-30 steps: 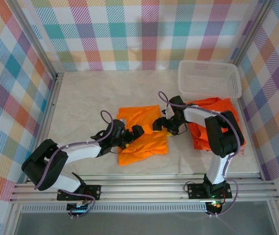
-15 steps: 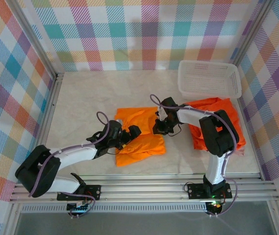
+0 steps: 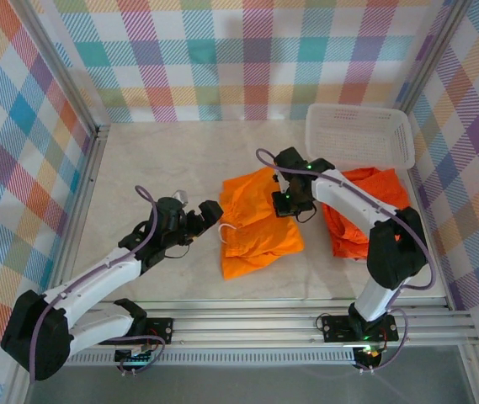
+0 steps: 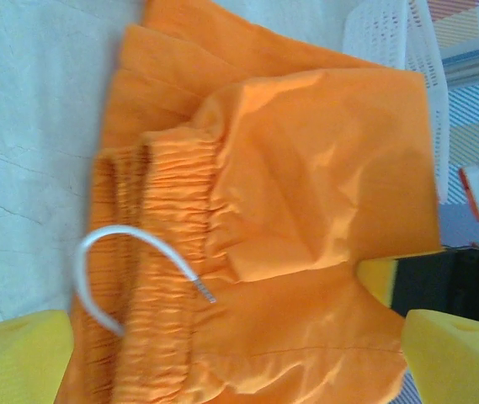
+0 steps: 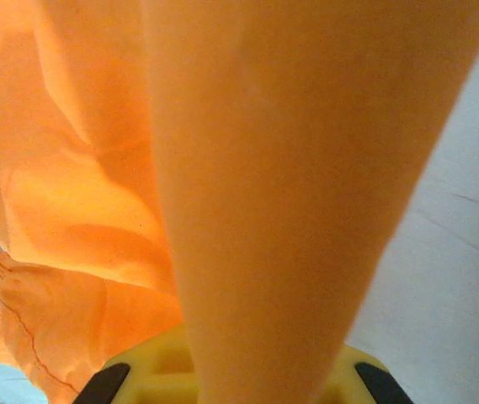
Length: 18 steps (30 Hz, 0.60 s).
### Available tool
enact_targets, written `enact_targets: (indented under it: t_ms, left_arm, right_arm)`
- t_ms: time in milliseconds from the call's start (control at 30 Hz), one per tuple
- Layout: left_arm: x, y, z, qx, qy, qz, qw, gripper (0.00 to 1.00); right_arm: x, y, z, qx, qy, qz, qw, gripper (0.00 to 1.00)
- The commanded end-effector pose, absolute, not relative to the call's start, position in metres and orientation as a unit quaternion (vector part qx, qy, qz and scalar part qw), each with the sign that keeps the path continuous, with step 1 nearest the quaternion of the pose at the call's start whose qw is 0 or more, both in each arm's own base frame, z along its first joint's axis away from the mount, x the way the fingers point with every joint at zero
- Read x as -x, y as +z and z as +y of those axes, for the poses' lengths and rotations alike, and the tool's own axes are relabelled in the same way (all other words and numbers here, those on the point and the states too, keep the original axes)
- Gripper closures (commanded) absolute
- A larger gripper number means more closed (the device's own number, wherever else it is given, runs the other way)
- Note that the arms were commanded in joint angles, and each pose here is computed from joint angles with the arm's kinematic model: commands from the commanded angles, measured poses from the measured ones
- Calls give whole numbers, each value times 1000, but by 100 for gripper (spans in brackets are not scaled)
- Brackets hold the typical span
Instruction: Fold and stack the shorts
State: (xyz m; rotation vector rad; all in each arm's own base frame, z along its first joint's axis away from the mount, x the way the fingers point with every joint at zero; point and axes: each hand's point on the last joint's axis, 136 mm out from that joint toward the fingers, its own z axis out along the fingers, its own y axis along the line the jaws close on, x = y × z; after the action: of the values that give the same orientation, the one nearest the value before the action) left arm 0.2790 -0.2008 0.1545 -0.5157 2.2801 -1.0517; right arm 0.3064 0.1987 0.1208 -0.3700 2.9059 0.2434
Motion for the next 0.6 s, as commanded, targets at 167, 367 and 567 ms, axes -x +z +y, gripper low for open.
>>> enact_targets:
  t_ms: [167, 367, 567]
  left_arm:
    - [-281, 144, -207, 182, -404, 854, 272, 0]
    - [-282, 146, -211, 177, -411, 853, 269, 0]
    - [-284, 147, -214, 176, -416, 851, 269, 0]
  right_arm:
    - [-299, 156, 134, 145, -87, 982, 85, 100]
    - [-301, 175, 112, 143, -141, 977, 77, 100]
    - [-304, 202, 101, 111, -146, 979, 85, 100]
